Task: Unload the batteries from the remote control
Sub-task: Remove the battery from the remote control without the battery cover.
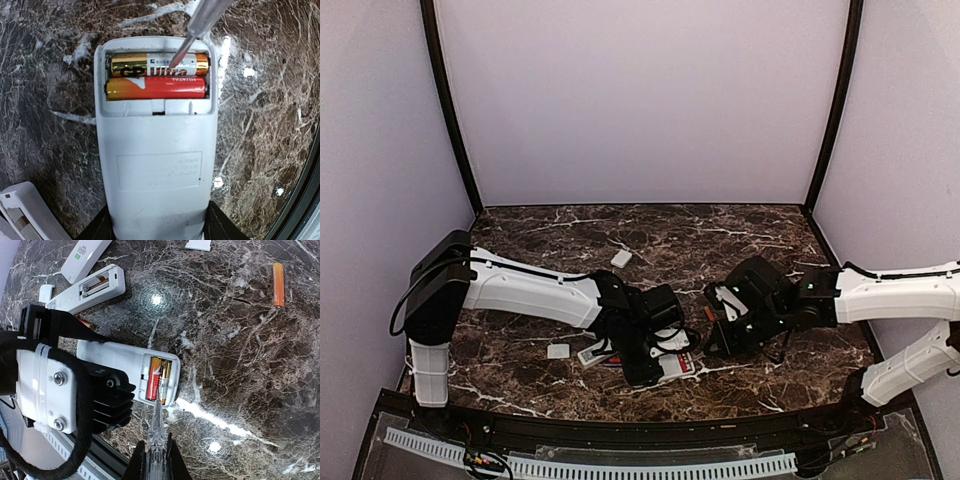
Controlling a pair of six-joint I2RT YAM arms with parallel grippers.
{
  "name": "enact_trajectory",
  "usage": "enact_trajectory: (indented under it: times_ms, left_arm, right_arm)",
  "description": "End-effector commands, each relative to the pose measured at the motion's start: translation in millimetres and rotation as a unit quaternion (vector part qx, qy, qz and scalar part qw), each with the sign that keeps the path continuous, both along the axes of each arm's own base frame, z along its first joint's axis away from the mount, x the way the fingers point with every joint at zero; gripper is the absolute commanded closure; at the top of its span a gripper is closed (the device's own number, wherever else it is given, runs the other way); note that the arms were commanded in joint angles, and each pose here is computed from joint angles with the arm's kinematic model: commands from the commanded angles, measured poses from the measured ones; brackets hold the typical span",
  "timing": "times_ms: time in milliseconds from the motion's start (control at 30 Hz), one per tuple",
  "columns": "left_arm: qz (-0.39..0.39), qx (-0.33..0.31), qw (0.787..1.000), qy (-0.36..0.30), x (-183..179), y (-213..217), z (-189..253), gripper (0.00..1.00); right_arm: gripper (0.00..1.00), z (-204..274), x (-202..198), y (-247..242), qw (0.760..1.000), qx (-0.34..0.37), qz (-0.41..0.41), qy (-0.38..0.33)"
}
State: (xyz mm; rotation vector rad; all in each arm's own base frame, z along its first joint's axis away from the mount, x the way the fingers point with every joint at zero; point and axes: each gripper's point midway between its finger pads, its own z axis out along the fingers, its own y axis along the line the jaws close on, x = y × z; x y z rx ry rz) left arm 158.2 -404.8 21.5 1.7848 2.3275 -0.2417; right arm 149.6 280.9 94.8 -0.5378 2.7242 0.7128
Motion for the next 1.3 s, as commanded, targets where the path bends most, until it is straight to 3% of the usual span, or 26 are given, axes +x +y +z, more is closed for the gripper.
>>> enact_trajectory:
  times_ms: [0, 700, 1267]
  left_arm:
    - [-0.007, 0.046, 0.999, 0.004, -4, 14, -32, 0.84]
    - [-0.008, 0.045, 0.999, 0.005, -4, 12, -31, 0.84]
    - [-0.008, 0.045, 0.999, 0.007, -4, 12, -30, 0.84]
  right_arm:
    - [1.0, 7, 6, -2, 1.0, -0.019, -0.006, -0.021]
    - [1.0, -11, 1, 7, 0.997, -0.073, 0.005, -0.009]
    - [1.0, -29, -8, 37, 0.999, -0.01, -0.008, 0.035]
